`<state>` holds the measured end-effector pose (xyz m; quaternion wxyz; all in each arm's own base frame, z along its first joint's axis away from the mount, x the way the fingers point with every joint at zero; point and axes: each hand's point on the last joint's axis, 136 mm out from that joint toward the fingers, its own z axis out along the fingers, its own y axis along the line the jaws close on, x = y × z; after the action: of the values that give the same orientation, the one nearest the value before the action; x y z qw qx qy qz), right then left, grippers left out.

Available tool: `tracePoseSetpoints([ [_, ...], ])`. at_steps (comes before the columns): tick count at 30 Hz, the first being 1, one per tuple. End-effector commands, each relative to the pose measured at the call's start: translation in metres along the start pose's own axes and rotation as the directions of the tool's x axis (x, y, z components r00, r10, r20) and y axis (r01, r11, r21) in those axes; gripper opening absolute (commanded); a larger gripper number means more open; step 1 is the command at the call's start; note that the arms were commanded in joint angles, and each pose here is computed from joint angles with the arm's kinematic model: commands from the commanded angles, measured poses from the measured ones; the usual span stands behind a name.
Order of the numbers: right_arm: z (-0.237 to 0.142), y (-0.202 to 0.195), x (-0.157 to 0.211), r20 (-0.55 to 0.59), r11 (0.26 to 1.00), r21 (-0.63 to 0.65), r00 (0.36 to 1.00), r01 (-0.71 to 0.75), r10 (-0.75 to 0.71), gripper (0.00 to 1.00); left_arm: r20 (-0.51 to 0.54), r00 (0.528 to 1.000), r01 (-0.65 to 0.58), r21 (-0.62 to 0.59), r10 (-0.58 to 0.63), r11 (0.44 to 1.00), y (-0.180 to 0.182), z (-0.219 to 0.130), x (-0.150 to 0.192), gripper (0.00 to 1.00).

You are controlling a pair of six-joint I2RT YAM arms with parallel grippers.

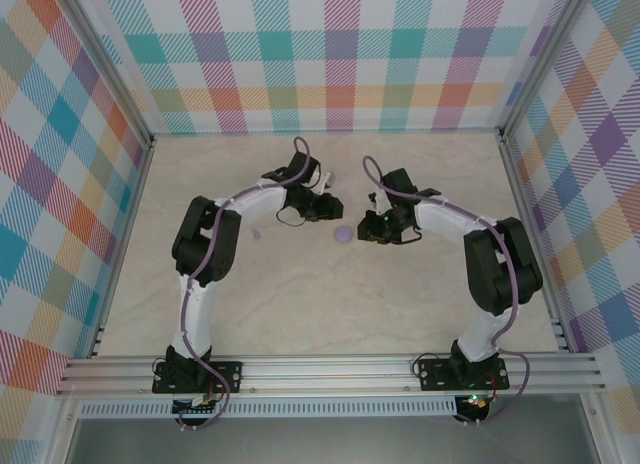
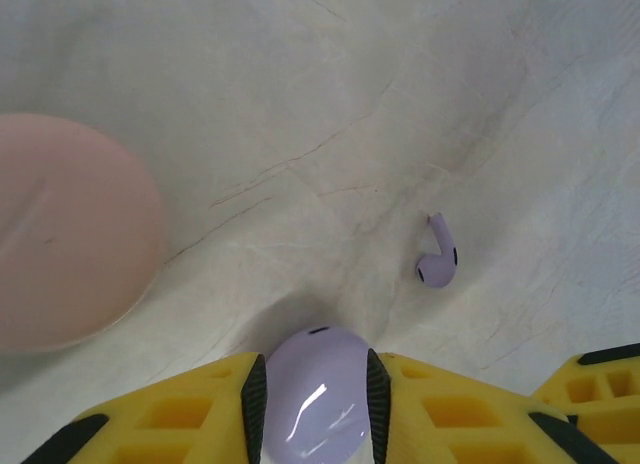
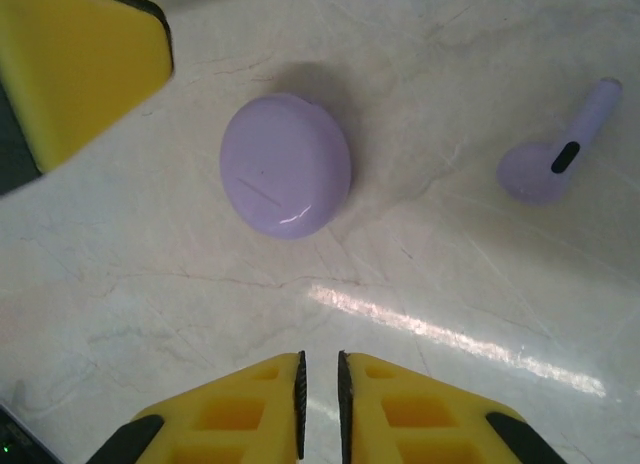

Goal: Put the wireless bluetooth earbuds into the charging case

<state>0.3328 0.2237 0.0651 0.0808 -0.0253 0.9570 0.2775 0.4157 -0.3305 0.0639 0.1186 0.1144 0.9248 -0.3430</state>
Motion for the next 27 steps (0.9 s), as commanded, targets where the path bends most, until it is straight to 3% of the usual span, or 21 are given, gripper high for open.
tracePoseSetpoints([
  [1,0.004,0.007,-0.01,0.005,0.999,-0.032,1.0,-0.028,0.029,0.17,-0.021,1.0,-0.019,0.044,0.02,0.999,-0.015,0.009,-0.007,0.31],
  [13,0.029,-0.001,-0.015,-0.043,0.998,-0.025,0.997,-0.064,0.063,0.15,-0.109,0.994,-0.03,0.01,0.031,0.999,-0.001,0.036,0.005,0.28],
  [27,0.04,-0.012,-0.017,-0.059,0.997,0.022,0.995,-0.077,0.079,0.15,-0.13,0.991,-0.016,-0.044,0.01,0.999,0.002,0.005,0.041,0.22],
])
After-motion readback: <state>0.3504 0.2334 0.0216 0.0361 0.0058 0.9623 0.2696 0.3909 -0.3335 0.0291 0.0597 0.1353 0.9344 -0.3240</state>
